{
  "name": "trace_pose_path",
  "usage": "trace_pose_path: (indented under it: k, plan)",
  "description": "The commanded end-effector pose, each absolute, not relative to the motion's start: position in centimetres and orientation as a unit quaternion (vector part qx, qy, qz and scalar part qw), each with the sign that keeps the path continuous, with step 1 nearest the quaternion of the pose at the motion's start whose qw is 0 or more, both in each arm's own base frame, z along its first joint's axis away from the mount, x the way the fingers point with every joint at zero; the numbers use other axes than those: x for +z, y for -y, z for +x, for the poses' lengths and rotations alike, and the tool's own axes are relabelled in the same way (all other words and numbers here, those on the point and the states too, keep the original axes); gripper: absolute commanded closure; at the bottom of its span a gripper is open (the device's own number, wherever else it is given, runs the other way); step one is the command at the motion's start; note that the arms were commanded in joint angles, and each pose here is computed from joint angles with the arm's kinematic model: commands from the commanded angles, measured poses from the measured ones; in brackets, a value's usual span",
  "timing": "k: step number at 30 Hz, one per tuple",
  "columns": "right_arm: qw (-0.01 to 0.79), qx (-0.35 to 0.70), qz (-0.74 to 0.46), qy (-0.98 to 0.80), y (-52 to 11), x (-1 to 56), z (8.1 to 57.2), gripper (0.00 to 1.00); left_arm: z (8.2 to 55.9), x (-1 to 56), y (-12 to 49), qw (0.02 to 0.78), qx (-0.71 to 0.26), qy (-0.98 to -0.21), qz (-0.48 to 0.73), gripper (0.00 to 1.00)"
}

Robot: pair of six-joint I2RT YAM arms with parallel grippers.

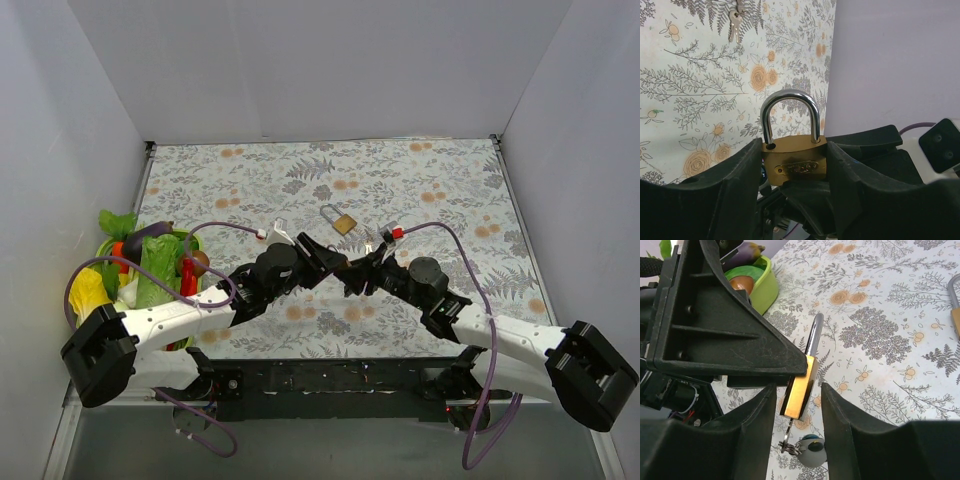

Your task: Unlock with the key

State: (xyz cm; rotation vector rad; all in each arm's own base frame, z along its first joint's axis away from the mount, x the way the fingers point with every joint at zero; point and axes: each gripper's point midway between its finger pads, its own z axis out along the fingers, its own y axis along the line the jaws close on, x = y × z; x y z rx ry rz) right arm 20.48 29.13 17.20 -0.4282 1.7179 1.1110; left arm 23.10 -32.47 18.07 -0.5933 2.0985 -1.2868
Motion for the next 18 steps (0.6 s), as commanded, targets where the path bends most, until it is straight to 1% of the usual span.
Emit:
trace_pose_path:
  k: [1,3,4,5,6,8,9,11,12,14,15,16,18]
  plan:
    - [0.531,0.489,-0.174,-0.670,-30.0,20.7,20.8,0.58,24.0,23.6,33.4,0.261,-0.565,-0.722,-0.301,1.00]
    - [0.536,0.485,-0.168,-0.671,-29.8,20.6,21.0,0.64,23.9,23.4,33.4,0.260,-0.564,-0.724,-0.300,1.00]
    - [0.537,0.482,-0.164,-0.673,-29.7,20.5,21.2,0.84,23.9,23.4,33.4,0.260,-0.564,-0.724,-0.300,1.00]
    - [0.537,0.480,-0.163,-0.674,-29.7,20.5,21.2,0.93,23.8,23.4,33.4,0.258,-0.564,-0.724,-0.300,1.00]
    - [0.535,0.479,-0.156,-0.678,-29.5,20.3,21.3,0.99,23.8,23.4,33.4,0.259,-0.567,-0.722,-0.300,1.00]
    - [0.539,0.478,-0.148,-0.677,-29.3,20.3,21.5,0.99,23.6,23.3,33.2,0.259,-0.569,-0.721,-0.300,1.00]
    - [0.539,0.480,-0.146,-0.677,-29.2,20.2,21.4,0.99,23.6,23.4,33.1,0.260,-0.571,-0.719,-0.299,0.96]
    - [0.537,0.482,-0.141,-0.678,-29.1,20.1,21.3,0.99,23.5,23.7,32.8,0.266,-0.574,-0.715,-0.297,0.80]
    - [0.537,0.482,-0.140,-0.679,-29.1,20.0,21.4,0.99,23.5,23.9,32.7,0.275,-0.575,-0.714,-0.290,0.57]
    - [0.537,0.482,-0.140,-0.678,-29.1,20.1,21.3,0.99,23.6,24.7,32.3,0.290,-0.576,-0.710,-0.284,0.32]
    - [0.537,0.483,-0.140,-0.677,-29.1,20.1,21.3,0.99,23.5,24.7,32.1,0.300,-0.569,-0.715,-0.274,0.09]
    - [0.538,0.484,-0.141,-0.676,-29.0,20.2,21.2,0.99,23.5,24.8,32.0,0.307,-0.565,-0.717,-0.269,0.02]
    - [0.538,0.484,-0.141,-0.676,-28.9,20.4,21.2,0.99,23.5,25.5,31.4,0.325,-0.556,-0.721,-0.254,0.02]
